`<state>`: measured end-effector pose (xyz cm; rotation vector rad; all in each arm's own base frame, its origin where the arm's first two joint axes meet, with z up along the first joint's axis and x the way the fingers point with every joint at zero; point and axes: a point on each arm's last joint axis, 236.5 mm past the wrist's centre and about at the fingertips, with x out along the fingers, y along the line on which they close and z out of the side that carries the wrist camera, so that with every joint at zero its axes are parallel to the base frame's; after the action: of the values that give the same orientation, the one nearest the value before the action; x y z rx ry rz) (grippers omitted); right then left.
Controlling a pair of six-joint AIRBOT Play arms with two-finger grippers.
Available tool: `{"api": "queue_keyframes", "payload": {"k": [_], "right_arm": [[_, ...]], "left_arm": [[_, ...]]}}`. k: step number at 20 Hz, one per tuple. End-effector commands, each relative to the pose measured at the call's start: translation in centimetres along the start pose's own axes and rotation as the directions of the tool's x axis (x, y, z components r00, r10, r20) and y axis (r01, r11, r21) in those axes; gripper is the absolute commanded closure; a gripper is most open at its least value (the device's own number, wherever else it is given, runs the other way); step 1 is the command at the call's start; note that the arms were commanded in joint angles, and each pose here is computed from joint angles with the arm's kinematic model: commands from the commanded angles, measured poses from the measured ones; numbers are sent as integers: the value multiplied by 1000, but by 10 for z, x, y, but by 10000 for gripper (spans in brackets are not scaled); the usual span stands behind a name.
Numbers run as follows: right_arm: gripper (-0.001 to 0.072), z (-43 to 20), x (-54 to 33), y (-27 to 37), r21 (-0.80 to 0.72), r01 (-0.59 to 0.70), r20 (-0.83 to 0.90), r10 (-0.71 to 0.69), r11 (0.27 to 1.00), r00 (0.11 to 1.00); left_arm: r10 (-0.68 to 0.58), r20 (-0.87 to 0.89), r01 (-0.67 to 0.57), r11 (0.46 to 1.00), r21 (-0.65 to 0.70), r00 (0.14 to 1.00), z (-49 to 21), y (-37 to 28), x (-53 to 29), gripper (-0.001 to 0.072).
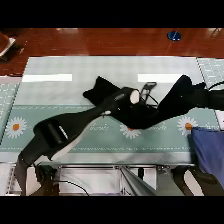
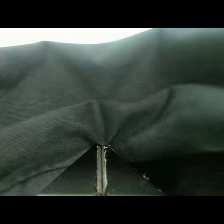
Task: Fold the shirts.
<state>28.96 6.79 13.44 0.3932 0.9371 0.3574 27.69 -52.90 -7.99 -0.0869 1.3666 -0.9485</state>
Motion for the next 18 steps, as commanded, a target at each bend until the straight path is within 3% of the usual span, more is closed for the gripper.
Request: {"api": "queue_keyframes", "payload": {"k": [1, 4, 9, 14, 18], "right_arm": [[692, 0, -1, 4, 3, -11, 4, 11, 1000, 1000], [692, -2, -1, 5, 10, -16, -2, 16, 1000, 1000], [692, 5, 7, 26, -5, -92, 13, 92, 996, 996], [691, 28, 66, 86, -113, -211, -61, 205, 971, 977], [691, 41, 142, 149, -193, -307, -179, 274, 932, 945]], "left_arm": [[-18, -12, 18, 1000, 2, 1000, -4, -12, 4, 688], [9, 50, -5, 996, -90, 999, 36, 40, -52, 689], [151, 214, -89, 957, -278, 965, 72, 159, -232, 689], [363, 372, -204, 892, -403, 855, 5, 204, -373, 688], [408, 472, -189, 876, -445, 781, -72, 187, -387, 688]]}}
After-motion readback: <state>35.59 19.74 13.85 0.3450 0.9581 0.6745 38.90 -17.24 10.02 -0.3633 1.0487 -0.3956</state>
